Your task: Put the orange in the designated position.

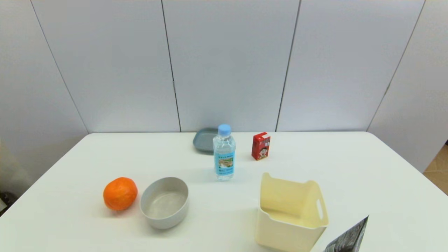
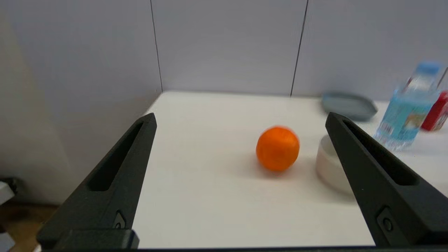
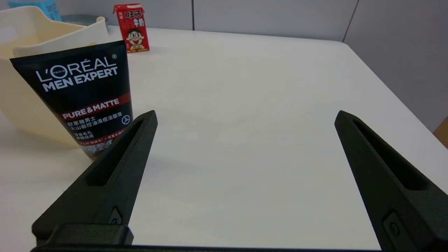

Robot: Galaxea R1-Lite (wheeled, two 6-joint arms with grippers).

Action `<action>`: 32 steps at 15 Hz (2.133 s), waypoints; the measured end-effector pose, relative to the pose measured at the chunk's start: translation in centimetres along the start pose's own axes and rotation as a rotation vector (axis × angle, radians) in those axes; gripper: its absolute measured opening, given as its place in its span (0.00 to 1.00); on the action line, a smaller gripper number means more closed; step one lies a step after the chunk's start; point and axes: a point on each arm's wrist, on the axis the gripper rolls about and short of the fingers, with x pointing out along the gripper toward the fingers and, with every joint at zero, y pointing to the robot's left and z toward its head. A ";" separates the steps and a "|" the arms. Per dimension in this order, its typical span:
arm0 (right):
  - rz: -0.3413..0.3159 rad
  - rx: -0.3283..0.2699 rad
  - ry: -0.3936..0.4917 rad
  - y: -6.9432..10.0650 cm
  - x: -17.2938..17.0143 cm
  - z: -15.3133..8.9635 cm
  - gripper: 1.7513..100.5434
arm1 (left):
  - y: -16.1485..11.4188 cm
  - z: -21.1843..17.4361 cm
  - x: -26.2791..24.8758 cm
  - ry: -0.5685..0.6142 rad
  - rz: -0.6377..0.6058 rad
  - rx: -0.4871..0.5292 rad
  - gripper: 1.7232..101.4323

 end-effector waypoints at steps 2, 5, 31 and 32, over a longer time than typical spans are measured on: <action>0.001 0.000 0.000 0.0 0.0 0.0 1.00 | -0.1 -3.0 0.9 0.041 -0.001 0.007 0.96; 0.000 0.000 0.000 0.0 0.0 0.0 1.00 | -0.4 -5.9 1.6 0.090 -0.063 0.003 0.96; 0.001 -0.001 0.000 0.0 0.0 0.0 1.00 | -0.4 -7.0 1.6 0.154 -0.072 -0.002 0.96; 0.001 -0.001 0.000 0.0 0.0 0.0 1.00 | -0.4 -7.0 1.6 0.154 -0.072 -0.002 0.96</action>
